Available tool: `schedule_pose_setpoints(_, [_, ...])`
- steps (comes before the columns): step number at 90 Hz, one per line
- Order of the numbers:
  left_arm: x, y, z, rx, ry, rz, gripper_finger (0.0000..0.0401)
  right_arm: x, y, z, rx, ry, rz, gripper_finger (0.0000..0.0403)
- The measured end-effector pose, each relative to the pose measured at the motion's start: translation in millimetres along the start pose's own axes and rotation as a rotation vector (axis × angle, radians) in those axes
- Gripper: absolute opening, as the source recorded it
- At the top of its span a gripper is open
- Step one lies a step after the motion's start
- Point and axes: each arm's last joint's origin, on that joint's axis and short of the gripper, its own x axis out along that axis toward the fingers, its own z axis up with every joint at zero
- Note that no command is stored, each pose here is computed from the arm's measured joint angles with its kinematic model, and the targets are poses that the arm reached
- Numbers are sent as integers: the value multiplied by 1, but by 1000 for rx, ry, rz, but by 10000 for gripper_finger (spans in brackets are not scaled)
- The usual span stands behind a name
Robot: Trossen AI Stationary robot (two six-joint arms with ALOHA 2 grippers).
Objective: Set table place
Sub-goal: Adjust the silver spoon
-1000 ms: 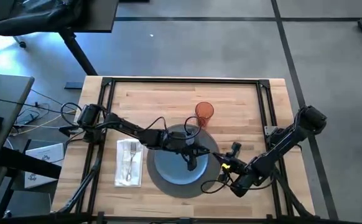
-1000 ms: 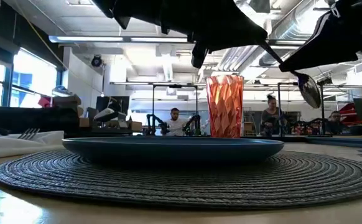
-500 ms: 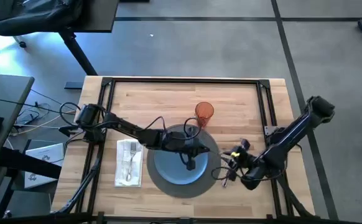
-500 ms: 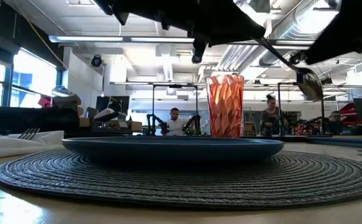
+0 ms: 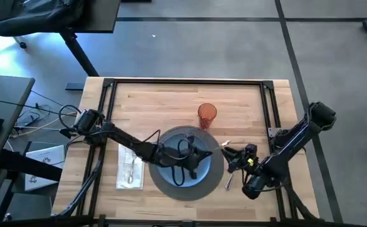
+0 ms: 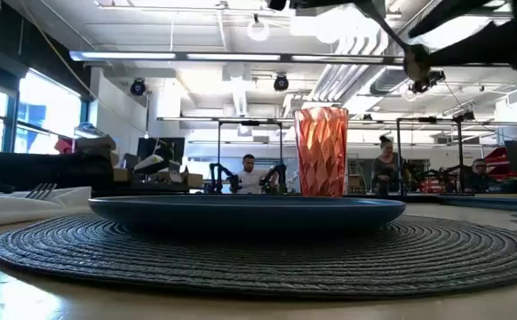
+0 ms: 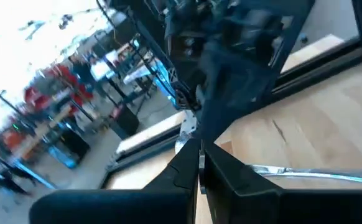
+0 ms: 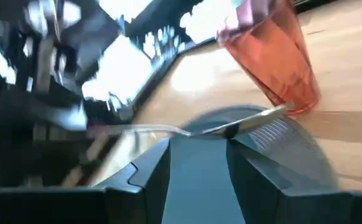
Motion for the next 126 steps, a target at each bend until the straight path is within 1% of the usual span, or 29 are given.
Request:
schedule_pose_setpoints(10, [0,-1,0,43,-2,-2,0,7,5,-3,108,-21,5,142])
schedule_pose_setpoints(20, [0,-1,1,95,-5,-4,0,14,10,-5,183,-32,7,142])
schedule_pose_setpoints(49, [0,-3,0,218,-11,-7,0,31,19,0,338,-64,-1,142])
schedule_pose_setpoints(59, [0,-5,-1,256,6,0,0,31,21,-1,360,-57,5,142])
schedule_pose_setpoints(72, [0,-8,-5,271,26,-20,0,25,22,-3,383,-39,19,142])
schedule_pose_setpoints(89, [0,-8,-4,268,33,-6,0,18,22,-6,408,1,28,142])
schedule_pose_setpoints(97, [-1,-9,-2,261,12,-12,0,22,23,-6,427,15,20,142])
schedule_pose_setpoints(109, [-4,-12,0,264,-3,-29,0,29,24,-3,431,-6,11,142])
schedule_pose_setpoints(119, [-6,-15,3,262,-20,-38,0,37,23,-3,439,33,-21,142])
schedule_pose_setpoints(126, [-7,-16,4,286,-22,-39,0,40,25,-4,441,38,-20,142])
